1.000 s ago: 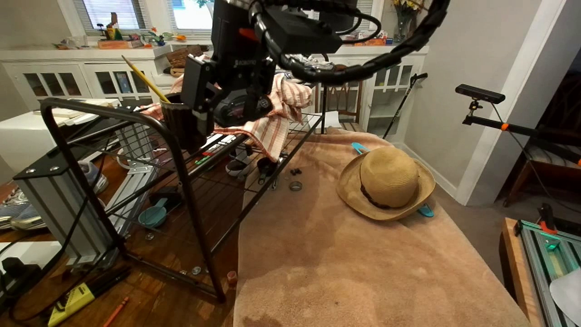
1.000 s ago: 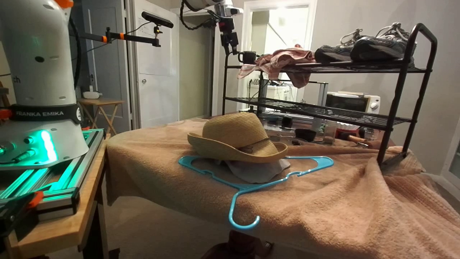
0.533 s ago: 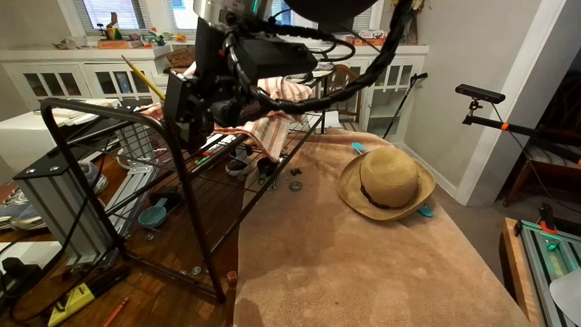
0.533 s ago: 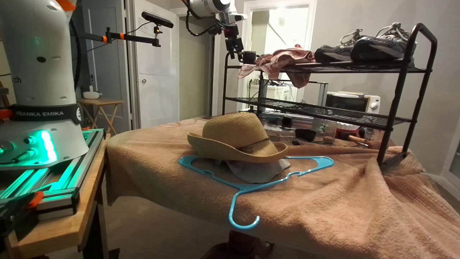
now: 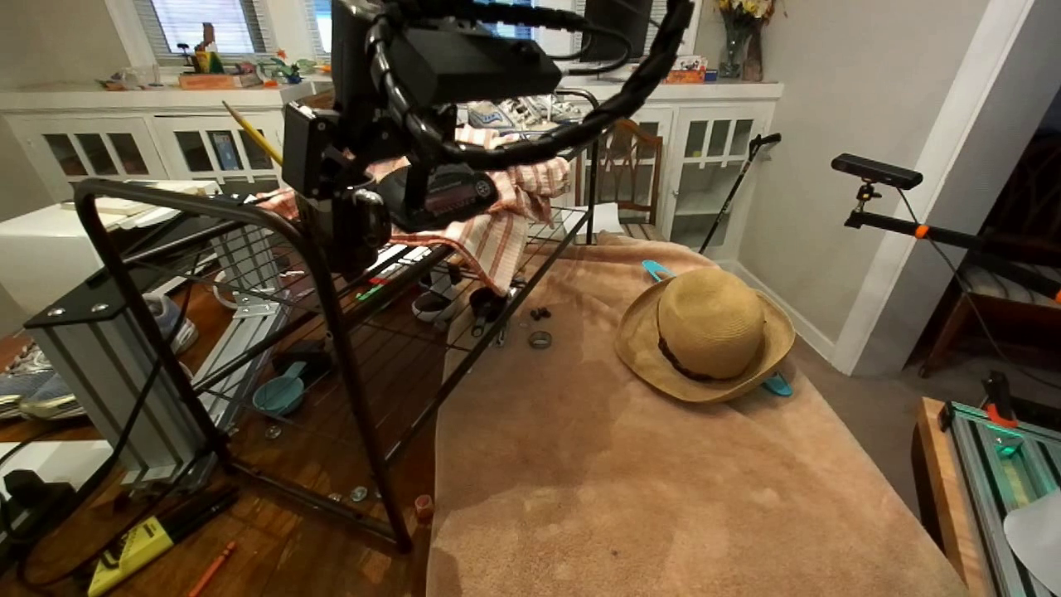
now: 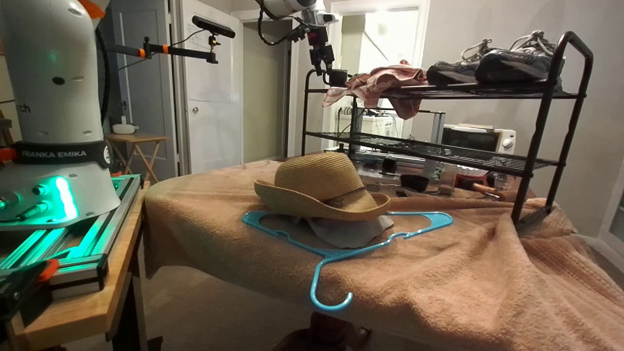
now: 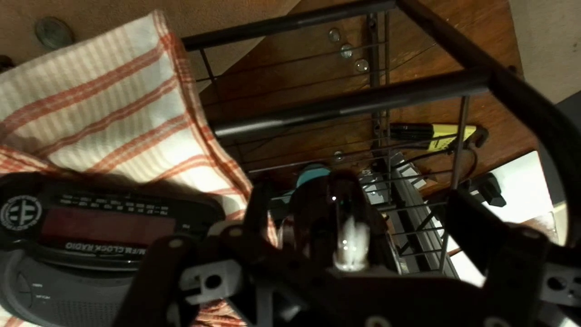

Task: Remove the black cup from the top rack and put it on the towel on the table

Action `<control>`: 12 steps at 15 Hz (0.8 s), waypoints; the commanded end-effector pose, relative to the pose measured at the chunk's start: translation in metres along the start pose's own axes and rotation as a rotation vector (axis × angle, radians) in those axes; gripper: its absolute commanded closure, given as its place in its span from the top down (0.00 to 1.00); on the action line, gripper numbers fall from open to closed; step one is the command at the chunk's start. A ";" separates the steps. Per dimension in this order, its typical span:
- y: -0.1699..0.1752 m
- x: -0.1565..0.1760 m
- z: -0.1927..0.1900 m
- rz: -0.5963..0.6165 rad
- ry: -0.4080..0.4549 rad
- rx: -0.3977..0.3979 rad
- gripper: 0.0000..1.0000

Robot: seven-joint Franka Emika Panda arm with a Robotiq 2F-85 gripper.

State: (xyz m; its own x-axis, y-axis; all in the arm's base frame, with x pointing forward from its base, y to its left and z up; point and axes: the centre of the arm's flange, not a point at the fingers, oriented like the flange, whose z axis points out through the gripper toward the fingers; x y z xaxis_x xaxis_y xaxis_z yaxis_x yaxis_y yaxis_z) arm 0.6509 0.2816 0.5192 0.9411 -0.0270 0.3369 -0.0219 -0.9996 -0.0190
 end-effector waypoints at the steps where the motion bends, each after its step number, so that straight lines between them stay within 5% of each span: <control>1: -0.008 0.021 -0.009 -0.014 -0.027 -0.037 1.00; 4: -0.008 0.025 -0.009 0.002 -0.024 -0.033 1.00; 6: -0.008 0.026 -0.006 0.004 -0.028 -0.035 0.74; 9: -0.007 0.027 0.000 0.006 -0.038 -0.045 0.49; 12: -0.007 0.029 0.000 0.006 -0.047 -0.054 0.33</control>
State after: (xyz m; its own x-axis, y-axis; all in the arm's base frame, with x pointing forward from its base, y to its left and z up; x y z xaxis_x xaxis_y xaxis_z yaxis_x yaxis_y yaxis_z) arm 0.6691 0.2821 0.5250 0.9505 -0.0395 0.3082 -0.0424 -0.9991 0.0026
